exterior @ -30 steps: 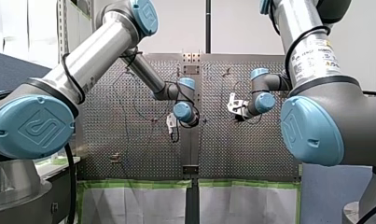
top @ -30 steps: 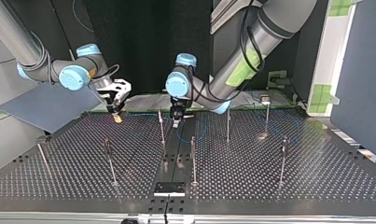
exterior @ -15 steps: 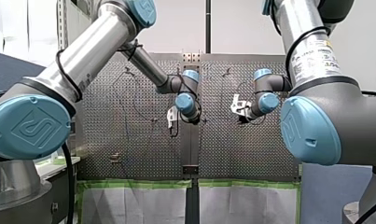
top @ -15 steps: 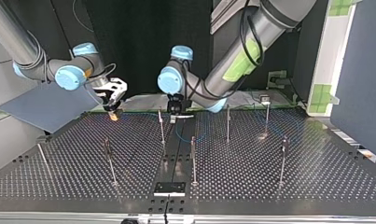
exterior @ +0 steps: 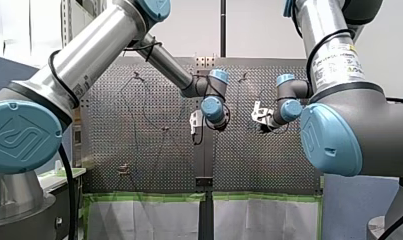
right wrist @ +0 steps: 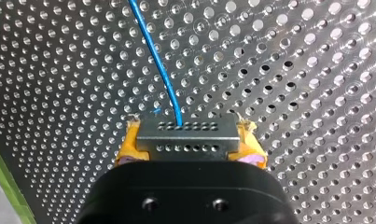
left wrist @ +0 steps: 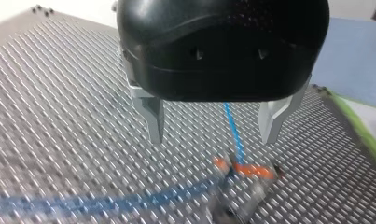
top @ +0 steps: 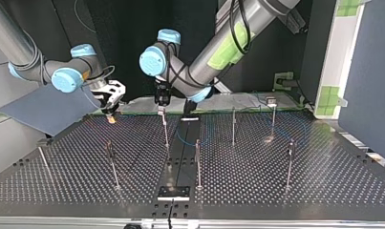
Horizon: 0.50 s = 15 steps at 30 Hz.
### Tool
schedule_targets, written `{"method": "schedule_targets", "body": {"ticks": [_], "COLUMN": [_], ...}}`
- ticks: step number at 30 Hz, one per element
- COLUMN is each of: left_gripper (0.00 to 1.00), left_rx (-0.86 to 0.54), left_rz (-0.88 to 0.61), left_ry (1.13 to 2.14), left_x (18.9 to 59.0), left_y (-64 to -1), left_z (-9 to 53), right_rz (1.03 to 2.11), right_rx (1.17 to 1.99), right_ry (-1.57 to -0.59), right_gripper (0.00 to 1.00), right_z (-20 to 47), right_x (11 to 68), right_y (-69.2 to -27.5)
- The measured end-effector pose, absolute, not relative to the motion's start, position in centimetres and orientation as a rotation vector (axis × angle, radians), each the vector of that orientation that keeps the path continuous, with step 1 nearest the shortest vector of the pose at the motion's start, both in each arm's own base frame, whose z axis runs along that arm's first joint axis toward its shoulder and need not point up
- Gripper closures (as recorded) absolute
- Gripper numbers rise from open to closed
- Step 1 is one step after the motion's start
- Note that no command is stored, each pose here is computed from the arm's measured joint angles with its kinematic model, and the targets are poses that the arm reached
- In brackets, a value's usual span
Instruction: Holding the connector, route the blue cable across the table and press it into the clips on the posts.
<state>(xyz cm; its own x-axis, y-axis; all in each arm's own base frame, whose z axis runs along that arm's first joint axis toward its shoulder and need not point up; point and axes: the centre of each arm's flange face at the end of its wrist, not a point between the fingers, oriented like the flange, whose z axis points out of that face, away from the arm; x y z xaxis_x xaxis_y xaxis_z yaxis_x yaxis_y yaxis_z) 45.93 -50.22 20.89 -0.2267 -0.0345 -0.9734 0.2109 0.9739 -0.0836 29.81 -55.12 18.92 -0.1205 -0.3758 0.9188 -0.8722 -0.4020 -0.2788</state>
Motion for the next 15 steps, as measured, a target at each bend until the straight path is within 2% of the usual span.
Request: {"method": "schedule_targets", "body": {"ticks": [6,10,15], "left_gripper": [0.00,0.00,0.00], "left_rx": [0.126,0.149,0.141], "left_rz": [-0.281,-0.291,-0.278], "left_ry": [1.741,1.761,1.791], "left_x": [44.4,43.2,43.6], "left_y": [-53.8,-56.0,-57.1], "left_z": [20.9,19.7,18.0], "right_rz": [1.532,1.528,1.523], "right_rx": [1.720,1.714,1.707], "right_ry": [-1.389,-1.394,-1.399], "right_gripper": [1.00,1.00,1.00], "right_z": [18.9,18.9,18.9], "right_x": [29.3,29.0,28.5], "right_y": [-55.3,-55.5,-55.8]}}
